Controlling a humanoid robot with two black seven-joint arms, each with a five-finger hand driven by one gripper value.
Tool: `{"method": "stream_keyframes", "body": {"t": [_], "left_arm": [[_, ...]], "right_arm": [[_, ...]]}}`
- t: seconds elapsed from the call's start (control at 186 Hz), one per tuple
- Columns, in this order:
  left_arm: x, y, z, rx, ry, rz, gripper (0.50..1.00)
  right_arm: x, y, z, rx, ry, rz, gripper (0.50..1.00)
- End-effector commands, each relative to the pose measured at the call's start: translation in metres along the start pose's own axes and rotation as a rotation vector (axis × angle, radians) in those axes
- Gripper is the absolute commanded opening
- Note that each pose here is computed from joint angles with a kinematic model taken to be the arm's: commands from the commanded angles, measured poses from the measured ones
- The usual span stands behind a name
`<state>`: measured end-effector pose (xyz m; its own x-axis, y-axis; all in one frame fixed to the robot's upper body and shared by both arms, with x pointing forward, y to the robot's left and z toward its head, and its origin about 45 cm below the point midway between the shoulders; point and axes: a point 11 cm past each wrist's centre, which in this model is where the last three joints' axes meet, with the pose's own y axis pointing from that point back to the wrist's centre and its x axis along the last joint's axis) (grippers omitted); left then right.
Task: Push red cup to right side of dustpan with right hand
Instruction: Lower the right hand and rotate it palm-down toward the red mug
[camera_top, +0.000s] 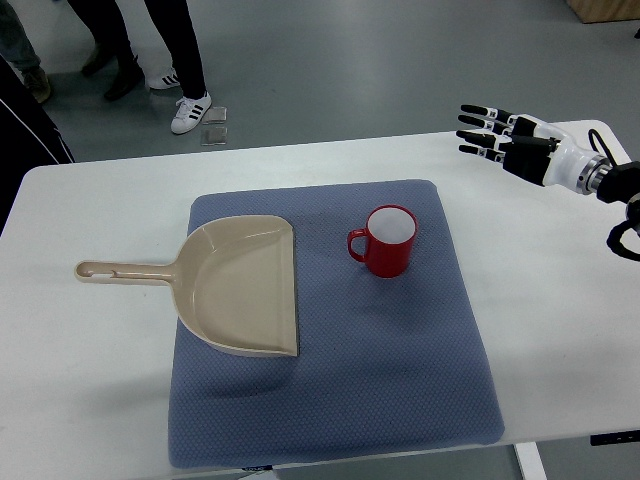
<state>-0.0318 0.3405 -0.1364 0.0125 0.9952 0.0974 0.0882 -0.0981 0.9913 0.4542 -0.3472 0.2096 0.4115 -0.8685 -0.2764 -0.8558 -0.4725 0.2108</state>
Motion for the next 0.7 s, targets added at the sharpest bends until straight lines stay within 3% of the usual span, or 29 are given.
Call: {"method": "stream_keyframes", "body": {"t": [0.0, 0.172, 0.695], "left_arm": [[0.001, 0.0, 0.0, 0.0, 0.001, 0.004, 1.0], [0.001, 0.0, 0.0, 0.0, 0.001, 0.003, 1.0], [0.001, 0.0, 0.0, 0.0, 0.001, 0.003, 1.0]], "right_arm": [[0.008, 0.01, 0.003, 0.034, 0.086, 0.009, 0.934], [0.01, 0.019, 0.008, 0.018, 0.218, -0.018, 0.934], [-0.016, 0.019, 0.021, 0.202, 0.193, -0.111, 0.934]]}}
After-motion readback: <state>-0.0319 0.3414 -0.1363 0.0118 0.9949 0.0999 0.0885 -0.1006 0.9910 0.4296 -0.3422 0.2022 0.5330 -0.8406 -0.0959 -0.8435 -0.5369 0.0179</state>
